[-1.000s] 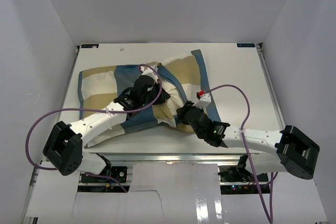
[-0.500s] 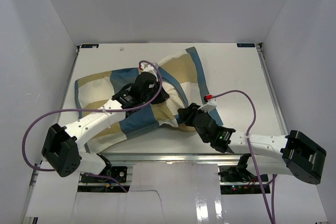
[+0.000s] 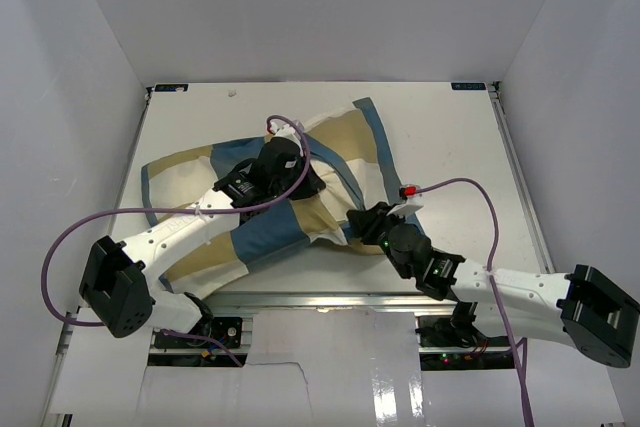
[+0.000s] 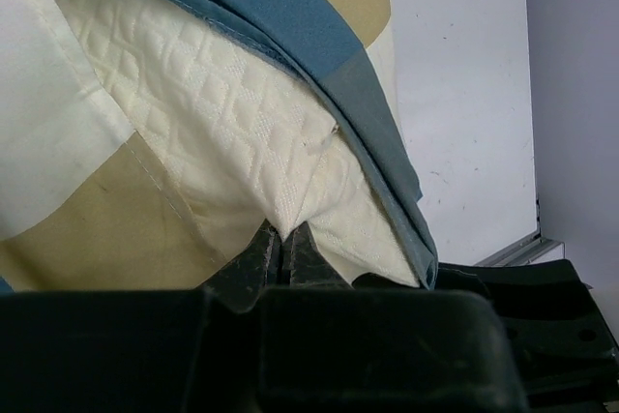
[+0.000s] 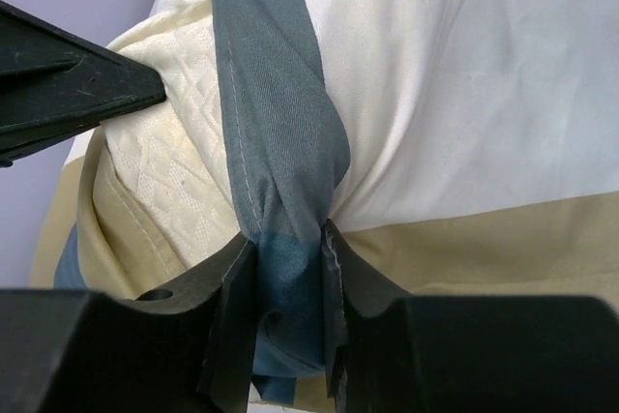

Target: Remove the pillowcase from the pillow

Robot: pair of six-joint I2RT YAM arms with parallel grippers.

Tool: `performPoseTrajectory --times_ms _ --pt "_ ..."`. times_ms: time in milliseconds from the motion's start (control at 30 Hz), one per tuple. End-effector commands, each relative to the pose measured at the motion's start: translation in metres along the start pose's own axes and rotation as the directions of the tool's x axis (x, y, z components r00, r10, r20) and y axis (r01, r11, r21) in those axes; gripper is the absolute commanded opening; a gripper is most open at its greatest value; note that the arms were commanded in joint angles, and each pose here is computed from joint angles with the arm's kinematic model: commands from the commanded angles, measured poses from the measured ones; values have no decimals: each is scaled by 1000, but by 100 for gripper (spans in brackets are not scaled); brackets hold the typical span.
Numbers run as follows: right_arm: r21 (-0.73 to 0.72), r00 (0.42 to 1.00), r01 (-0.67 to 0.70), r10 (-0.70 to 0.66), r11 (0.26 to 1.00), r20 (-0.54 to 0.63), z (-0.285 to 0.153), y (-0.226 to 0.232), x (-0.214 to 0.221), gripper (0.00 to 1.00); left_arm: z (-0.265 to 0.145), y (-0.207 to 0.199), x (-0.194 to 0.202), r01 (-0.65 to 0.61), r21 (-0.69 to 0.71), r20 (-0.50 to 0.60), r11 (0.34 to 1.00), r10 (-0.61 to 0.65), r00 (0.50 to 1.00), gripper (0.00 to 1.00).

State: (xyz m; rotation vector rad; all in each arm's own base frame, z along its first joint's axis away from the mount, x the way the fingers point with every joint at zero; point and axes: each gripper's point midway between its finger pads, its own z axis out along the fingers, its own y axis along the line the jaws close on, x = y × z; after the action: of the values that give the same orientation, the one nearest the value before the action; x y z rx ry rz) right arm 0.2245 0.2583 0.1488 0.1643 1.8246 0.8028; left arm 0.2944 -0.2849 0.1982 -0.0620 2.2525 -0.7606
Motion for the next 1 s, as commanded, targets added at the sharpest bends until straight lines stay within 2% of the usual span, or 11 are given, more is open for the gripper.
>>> performPoseTrajectory --times_ms 0,33,100,200,233,267,367,400,500,667,967 --pt "81 992 126 -124 989 -29 -9 -40 13 12 -32 -19 -86 38 37 291 999 -47 955 0" --pt "59 992 129 -127 990 -25 -10 -37 12 8 -31 -20 -83 33 43 280 999 -44 959 0" --pt "6 991 135 -135 991 -5 -12 -27 6 8 -27 -26 -75 -15 86 248 996 -7 969 0" --pt "-52 988 153 -153 987 3 -11 -13 2 8 -22 -47 -43 -92 240 125 966 63 990 0" --pt "-61 986 164 -164 985 9 -10 -9 0 8 -23 -52 -35 -111 278 90 954 89 992 5" --pt "-70 986 166 -166 984 11 -8 -6 -1 8 -26 -61 -19 -138 356 29 924 136 990 33" --pt "-85 985 174 -172 981 24 -6 0 -4 8 -30 -61 1 -161 400 -27 902 187 982 65" --pt "-90 984 175 -173 980 27 -5 2 -5 8 -30 -58 2 -179 391 -22 903 204 979 69" --pt "-98 984 177 -174 979 43 -4 4 -9 8 -31 -52 4 -204 371 -26 906 230 973 75" --pt "-116 985 169 -162 979 62 -5 9 -16 8 -16 -51 29 -220 376 -124 900 284 951 76" --pt "-119 985 165 -159 979 63 -1 16 -20 8 27 -38 71 -306 240 -230 921 360 904 80"
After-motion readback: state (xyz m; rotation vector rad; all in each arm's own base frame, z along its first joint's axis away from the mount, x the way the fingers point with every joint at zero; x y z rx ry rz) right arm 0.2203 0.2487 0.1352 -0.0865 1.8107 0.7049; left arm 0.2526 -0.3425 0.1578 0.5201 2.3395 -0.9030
